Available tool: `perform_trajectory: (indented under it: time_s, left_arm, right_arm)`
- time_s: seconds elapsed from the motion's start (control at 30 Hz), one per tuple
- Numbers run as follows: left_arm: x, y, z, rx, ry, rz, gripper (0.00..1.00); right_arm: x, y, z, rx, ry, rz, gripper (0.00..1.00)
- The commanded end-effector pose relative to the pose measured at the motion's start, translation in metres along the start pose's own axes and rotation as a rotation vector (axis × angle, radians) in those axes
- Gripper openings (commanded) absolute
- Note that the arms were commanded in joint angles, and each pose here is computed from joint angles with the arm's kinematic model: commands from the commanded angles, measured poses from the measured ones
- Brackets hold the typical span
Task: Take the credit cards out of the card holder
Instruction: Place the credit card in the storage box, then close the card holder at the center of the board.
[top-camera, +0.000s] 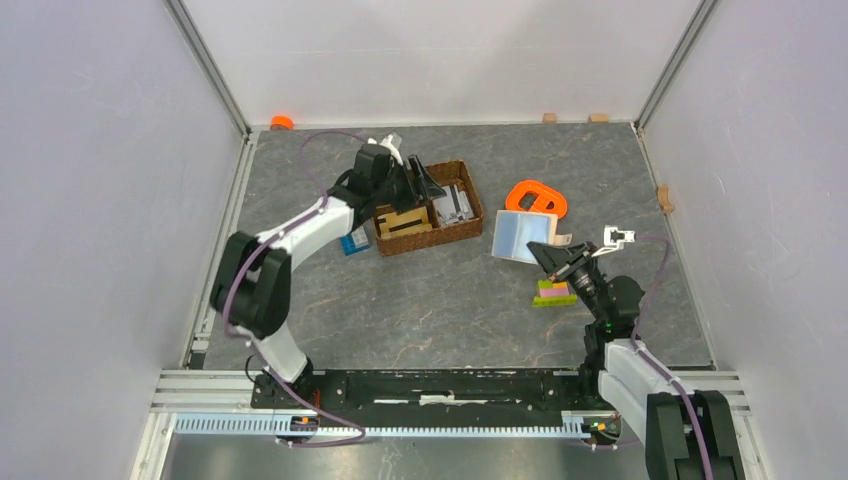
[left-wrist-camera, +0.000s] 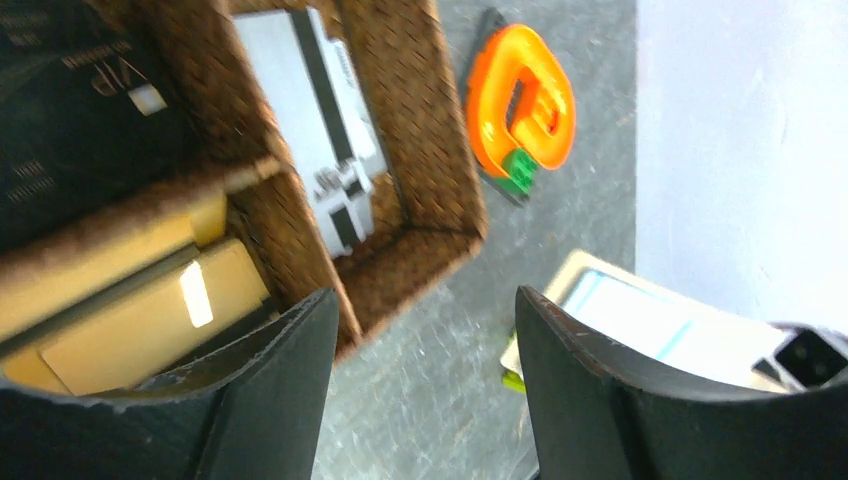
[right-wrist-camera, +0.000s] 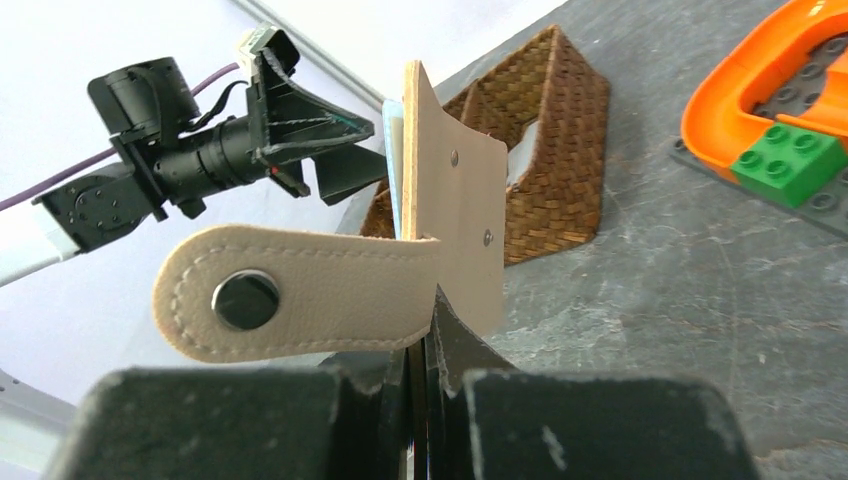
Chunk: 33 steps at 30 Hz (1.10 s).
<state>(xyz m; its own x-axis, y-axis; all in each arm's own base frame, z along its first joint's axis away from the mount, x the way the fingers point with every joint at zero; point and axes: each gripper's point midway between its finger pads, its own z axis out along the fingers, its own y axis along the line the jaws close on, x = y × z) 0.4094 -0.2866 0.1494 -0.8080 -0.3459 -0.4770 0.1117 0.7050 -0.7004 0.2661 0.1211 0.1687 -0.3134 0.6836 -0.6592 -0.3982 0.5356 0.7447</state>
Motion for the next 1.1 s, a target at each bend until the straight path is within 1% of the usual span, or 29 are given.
perform_trajectory:
  time_s: [0.0, 0.03, 0.1, 0.13, 0.17, 0.23, 0.3, 0.43, 0.5, 0.57, 0.67, 0.77, 0.8, 0.97, 1.07]
  left_arm:
    - [0.006, -0.05, -0.045, 0.18, -0.122, 0.116, 0.74]
    - [0.013, -0.06, -0.057, 0.224, -0.146, 0.128, 0.75]
    - [0.035, -0.063, -0.071, 0.256, -0.146, 0.154, 0.79]
    - [0.047, -0.063, -0.075, 0.266, -0.148, 0.177, 0.93]
    - [0.059, -0.068, -0.081, 0.282, -0.148, 0.206, 0.99]
    - [0.084, -0.068, -0.085, 0.301, -0.144, 0.254, 1.0]
    - [0.099, -0.065, -0.09, 0.357, -0.136, 0.269, 1.0]
    - [0.11, -0.055, -0.102, 0.41, -0.176, 0.338, 1.0]
    - [0.113, -0.067, -0.11, 0.505, -0.197, 0.314, 1.0]
    - [0.116, -0.081, -0.117, 0.599, -0.189, 0.298, 1.0]
    - [0.12, -0.091, -0.121, 0.667, -0.169, 0.281, 1.0]
    - [0.123, -0.099, -0.128, 0.742, -0.173, 0.267, 1.0]
    - [0.123, -0.099, -0.129, 0.747, -0.175, 0.262, 1.0]
    - [0.123, -0.076, -0.105, 0.615, -0.152, 0.221, 1.0]
    - [0.127, -0.073, -0.098, 0.616, -0.128, 0.186, 1.0]
  right_arm:
    - [-0.002, 0.031, -0.005, -0.154, 0.0, -0.011, 0.0]
    - [-0.002, 0.035, -0.005, -0.173, 0.007, -0.002, 0.0]
    - [-0.002, 0.046, -0.007, -0.223, 0.016, 0.015, 0.0]
    - [-0.004, 0.053, -0.008, -0.255, 0.011, 0.014, 0.0]
    - [-0.005, 0.06, -0.009, -0.285, 0.013, 0.019, 0.0]
    - [-0.007, 0.07, -0.011, -0.328, 0.017, 0.034, 0.0]
    - [-0.007, 0.078, -0.014, -0.364, 0.03, 0.05, 0.0]
    - [-0.006, 0.098, -0.021, -0.451, 0.054, 0.106, 0.0]
    - [-0.006, 0.11, -0.026, -0.507, 0.064, 0.128, 0.0]
    - [-0.012, 0.127, -0.027, -0.582, 0.066, 0.134, 0.0]
    - [-0.009, 0.14, -0.029, -0.645, 0.101, 0.173, 0.0]
    - [-0.001, 0.146, -0.026, -0.669, 0.146, 0.193, 0.0]
    - [0.0, 0.148, -0.026, -0.677, 0.148, 0.19, 0.0]
    - [-0.001, 0.154, -0.028, -0.701, 0.149, 0.175, 0.0]
    - [-0.002, 0.157, -0.03, -0.714, 0.146, 0.169, 0.0]
